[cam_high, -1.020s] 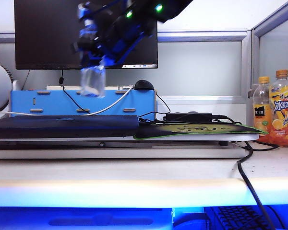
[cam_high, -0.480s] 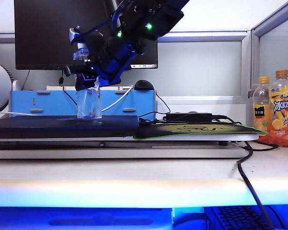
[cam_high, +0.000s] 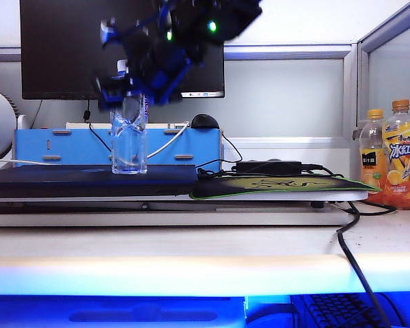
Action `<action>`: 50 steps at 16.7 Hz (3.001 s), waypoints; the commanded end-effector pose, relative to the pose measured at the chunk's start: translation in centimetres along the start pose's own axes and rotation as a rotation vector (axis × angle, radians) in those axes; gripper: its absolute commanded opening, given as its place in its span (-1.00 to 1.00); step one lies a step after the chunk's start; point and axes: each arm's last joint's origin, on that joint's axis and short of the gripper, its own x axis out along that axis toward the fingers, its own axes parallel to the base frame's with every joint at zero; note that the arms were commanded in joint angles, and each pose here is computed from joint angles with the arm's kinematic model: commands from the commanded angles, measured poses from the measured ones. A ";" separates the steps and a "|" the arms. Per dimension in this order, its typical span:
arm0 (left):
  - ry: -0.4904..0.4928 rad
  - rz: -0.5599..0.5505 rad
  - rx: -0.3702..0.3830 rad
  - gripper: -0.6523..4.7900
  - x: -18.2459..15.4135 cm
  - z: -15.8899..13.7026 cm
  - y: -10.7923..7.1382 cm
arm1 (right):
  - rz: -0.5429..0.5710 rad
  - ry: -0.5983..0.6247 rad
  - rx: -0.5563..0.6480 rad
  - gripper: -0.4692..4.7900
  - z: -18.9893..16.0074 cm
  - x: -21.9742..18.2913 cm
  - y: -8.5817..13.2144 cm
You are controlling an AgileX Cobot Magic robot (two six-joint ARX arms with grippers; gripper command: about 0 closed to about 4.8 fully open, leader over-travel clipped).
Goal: Pick up the mineral water bottle and place it on the laptop.
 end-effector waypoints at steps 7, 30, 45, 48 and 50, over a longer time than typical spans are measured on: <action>-0.003 -0.003 0.001 -0.77 0.0 0.0 0.0 | -0.262 -0.273 -0.069 -0.54 13.9 -8.2 -3.8; -0.002 -0.003 0.002 -0.77 0.0 0.0 0.0 | -0.535 -0.145 -0.038 -0.82 13.2 -56.8 -4.0; -0.002 -0.003 0.002 -0.77 0.0 0.0 0.0 | -0.475 -0.162 0.133 -0.82 -13.0 -42.9 0.1; -0.003 -0.004 0.002 -0.77 0.0 0.0 0.0 | -0.493 -0.178 0.151 -0.82 -15.6 -42.3 0.5; -0.003 -0.003 0.002 -0.77 0.0 0.0 0.0 | -0.523 -0.179 0.165 -0.82 -16.1 -42.1 0.3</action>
